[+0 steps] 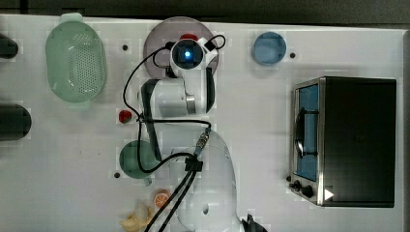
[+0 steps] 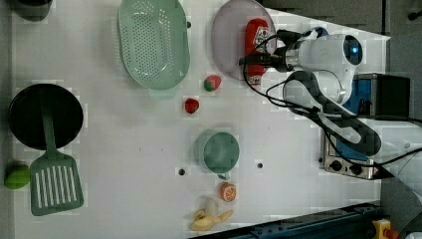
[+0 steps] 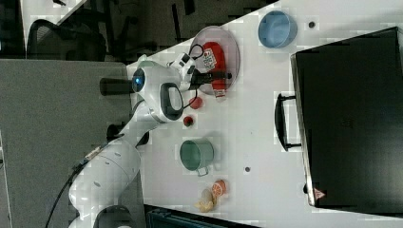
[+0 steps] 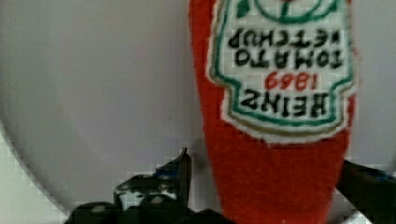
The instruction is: Pick ketchup from plate and place it on table.
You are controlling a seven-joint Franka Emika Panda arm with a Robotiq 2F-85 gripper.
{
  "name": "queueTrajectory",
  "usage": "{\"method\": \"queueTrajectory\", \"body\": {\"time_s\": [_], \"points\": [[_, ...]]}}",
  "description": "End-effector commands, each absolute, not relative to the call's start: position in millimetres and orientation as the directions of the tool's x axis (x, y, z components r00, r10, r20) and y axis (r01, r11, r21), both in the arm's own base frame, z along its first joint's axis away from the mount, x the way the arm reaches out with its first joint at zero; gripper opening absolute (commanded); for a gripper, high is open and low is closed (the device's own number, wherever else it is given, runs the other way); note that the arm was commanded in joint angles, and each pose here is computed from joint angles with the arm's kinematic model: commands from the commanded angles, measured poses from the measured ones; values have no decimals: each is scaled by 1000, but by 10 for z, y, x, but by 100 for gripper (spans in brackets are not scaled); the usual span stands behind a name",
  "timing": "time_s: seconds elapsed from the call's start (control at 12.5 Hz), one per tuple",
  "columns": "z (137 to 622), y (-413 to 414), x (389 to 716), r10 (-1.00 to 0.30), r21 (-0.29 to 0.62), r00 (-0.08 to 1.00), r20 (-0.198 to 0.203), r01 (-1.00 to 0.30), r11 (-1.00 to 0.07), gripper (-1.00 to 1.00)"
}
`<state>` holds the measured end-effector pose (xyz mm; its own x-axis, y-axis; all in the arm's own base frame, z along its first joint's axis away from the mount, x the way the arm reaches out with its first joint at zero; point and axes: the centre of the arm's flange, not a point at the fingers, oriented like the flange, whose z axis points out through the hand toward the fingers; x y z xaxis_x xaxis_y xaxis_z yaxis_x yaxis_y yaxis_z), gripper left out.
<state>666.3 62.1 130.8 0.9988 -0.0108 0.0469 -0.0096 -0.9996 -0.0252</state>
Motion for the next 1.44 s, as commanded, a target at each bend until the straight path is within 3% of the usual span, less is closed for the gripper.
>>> {"method": "queueTrajectory", "body": {"time_s": [0.08, 0.24, 0.72, 1.2, 1.28, 1.44], "points": [[1671, 600, 6860, 24, -26, 989, 144, 28, -999, 68], [1698, 598, 6880, 24, -26, 988, 150, 28, -999, 21], [2414, 585, 7029, -22, -46, 973, 230, -12, -999, 20], [3795, 404, 6818, -118, -112, 981, 154, -101, -989, 20], [4029, 323, 6724, -124, -104, 984, 129, -111, -988, 20], [4376, 143, 6466, -139, -82, 989, 40, -136, -987, 20]]}}
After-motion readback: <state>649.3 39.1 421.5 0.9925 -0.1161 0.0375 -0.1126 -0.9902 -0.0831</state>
